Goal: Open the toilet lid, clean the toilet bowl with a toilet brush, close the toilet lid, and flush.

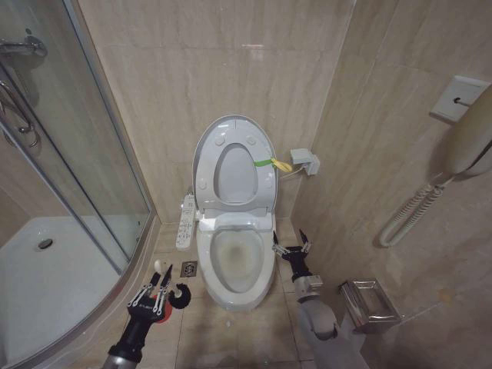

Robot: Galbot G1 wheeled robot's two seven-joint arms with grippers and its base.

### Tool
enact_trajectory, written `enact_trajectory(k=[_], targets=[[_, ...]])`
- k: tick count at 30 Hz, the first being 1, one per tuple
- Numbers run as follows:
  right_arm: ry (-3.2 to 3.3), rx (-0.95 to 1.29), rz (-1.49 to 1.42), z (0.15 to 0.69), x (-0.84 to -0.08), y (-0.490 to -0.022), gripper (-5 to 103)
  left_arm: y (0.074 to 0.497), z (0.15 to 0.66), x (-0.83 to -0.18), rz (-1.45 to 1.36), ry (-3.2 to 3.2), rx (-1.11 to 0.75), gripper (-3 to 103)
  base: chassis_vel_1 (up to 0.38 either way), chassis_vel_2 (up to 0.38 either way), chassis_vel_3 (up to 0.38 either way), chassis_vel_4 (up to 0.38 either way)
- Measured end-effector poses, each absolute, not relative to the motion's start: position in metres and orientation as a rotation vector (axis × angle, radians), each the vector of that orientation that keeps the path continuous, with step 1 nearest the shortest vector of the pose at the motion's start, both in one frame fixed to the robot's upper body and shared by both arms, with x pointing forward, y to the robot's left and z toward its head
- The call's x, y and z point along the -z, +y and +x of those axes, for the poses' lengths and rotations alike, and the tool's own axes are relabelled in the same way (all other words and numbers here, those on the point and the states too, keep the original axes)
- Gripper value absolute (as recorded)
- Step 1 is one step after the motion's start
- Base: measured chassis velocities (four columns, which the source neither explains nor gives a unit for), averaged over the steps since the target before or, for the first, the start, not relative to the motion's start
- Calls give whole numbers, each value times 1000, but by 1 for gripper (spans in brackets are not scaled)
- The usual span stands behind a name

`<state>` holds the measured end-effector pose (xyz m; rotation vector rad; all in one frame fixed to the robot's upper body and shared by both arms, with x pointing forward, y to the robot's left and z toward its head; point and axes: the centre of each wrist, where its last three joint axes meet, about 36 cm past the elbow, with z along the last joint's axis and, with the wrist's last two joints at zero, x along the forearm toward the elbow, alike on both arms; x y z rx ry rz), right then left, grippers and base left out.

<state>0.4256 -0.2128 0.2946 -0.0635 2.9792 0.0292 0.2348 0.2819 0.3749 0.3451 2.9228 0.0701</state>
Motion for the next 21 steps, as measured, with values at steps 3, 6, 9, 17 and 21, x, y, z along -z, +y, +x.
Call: enact_trajectory(k=[3,6,9,17,21], targets=[[2979,-29,-63,426,-295,-213,100,291,232,-369,272,2929,-92,18,0,0,0,0],[2979,-29,-64,426,-295,-213,100,297,231,-365,222,2933,-104,18,0,0,0,0],[2979,-29,-64,426,-295,-213,100,305,231,-358,176,2938,-120,18,0,0,0,0],[2979,-29,-64,426,-295,-213,100,341,241,-327,42,2942,-144,18,0,0,0,0],[2979,-29,-64,426,-295,-213,100,349,247,-313,16,2948,-129,18,0,0,0,0]])
